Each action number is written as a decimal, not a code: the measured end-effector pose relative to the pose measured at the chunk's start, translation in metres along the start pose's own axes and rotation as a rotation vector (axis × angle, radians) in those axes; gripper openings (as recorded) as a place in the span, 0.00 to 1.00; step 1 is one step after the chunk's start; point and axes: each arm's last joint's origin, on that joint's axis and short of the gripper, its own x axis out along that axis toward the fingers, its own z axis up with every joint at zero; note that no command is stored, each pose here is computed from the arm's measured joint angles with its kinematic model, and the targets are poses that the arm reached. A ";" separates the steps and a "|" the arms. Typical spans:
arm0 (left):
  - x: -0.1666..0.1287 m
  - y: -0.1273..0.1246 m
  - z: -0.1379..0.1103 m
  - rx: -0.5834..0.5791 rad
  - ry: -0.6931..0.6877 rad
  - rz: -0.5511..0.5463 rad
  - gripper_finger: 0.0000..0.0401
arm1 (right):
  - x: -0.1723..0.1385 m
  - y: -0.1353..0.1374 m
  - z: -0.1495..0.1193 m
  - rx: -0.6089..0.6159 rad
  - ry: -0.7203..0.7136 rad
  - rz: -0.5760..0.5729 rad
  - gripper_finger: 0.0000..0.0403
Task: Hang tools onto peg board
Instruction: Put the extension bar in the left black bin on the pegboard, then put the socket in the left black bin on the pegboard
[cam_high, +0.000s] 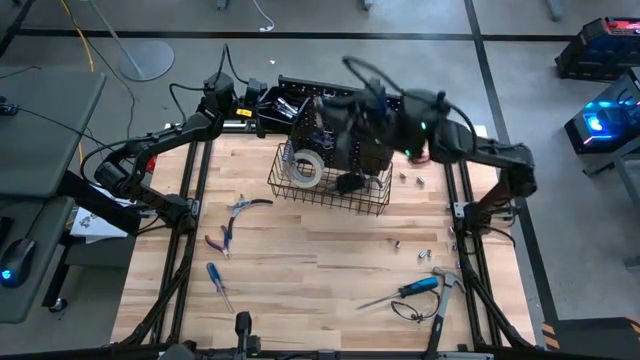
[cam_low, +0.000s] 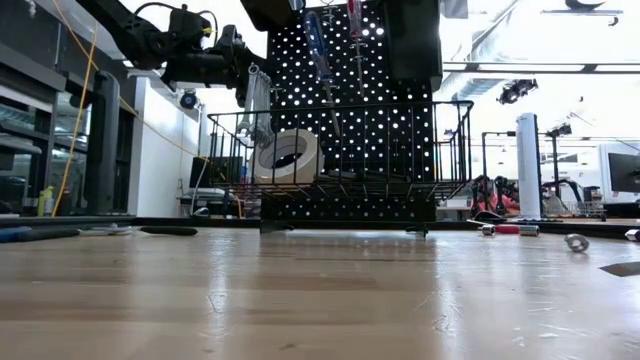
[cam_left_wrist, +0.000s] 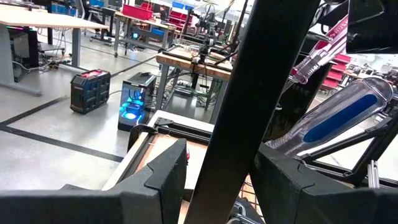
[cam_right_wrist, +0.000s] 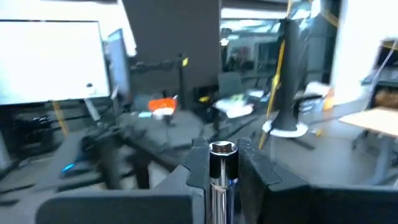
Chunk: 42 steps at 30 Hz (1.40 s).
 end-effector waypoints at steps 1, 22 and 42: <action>0.000 0.000 0.000 0.000 0.000 0.000 0.39 | 0.007 -0.006 0.001 -0.009 -0.016 -0.012 0.08; 0.000 0.000 0.000 0.000 -0.001 0.003 0.39 | 0.081 -0.040 -0.031 0.156 -0.098 -0.014 0.50; 0.000 0.000 0.000 0.000 -0.002 0.010 0.39 | -0.067 0.039 -0.034 0.349 0.729 0.028 0.61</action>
